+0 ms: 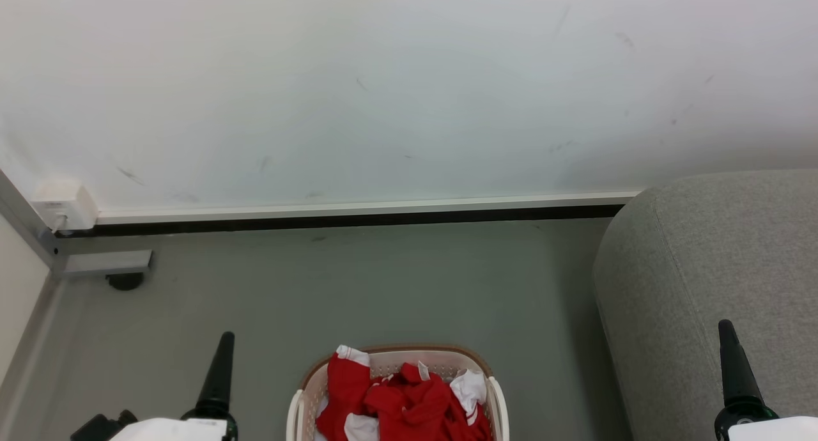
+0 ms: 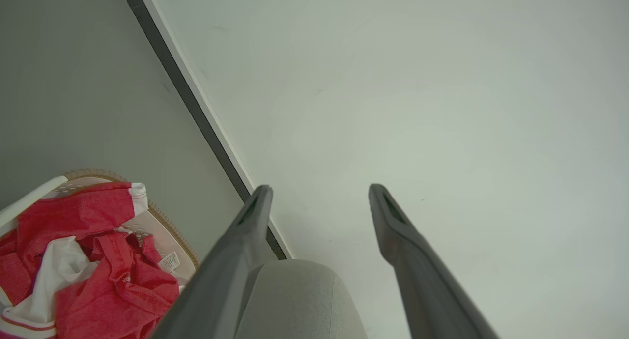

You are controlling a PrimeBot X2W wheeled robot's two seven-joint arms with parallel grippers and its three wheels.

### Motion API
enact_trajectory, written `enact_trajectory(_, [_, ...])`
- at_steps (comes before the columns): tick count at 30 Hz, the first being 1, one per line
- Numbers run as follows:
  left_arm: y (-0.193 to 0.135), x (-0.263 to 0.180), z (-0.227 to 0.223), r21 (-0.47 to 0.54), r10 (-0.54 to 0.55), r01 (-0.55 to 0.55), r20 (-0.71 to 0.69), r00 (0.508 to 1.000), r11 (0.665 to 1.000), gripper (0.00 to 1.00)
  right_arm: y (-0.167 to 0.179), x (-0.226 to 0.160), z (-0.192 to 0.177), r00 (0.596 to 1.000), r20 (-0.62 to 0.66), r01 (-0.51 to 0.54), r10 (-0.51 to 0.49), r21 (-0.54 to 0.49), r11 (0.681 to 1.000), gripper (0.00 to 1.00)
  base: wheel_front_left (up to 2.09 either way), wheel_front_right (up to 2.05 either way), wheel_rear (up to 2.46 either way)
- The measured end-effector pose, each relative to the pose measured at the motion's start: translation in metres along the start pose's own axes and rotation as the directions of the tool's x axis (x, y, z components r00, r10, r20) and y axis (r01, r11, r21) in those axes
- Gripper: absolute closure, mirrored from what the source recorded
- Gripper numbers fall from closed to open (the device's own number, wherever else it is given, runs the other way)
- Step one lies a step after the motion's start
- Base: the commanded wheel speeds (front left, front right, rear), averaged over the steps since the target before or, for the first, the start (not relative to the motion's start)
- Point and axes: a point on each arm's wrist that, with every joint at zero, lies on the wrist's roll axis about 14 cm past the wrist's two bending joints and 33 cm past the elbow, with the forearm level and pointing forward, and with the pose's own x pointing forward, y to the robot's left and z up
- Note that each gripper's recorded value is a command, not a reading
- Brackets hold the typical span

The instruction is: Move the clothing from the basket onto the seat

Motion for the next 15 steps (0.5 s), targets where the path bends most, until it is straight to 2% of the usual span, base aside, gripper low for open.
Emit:
enact_trajectory(7, [-0.0064, 0.0006, -0.0019, 0.149, -0.014, 0.014, 0.001, 1.0, 0.989, 0.0, 0.0058, -0.0011, -0.0005, 1.0, 0.002, -0.02, 0.021, -0.143, 0.99, 0.0, 0.0, 0.0, 0.0])
enact_trajectory(15, [-0.0106, 0.0002, -0.0067, 0.319, -0.025, 0.026, -0.005, 1.0, 0.947, 0.0, 0.0097, -0.0026, -0.0032, 0.999, -0.008, -0.041, 0.04, -0.288, 0.957, 0.0, 0.0, 0.0, 0.0])
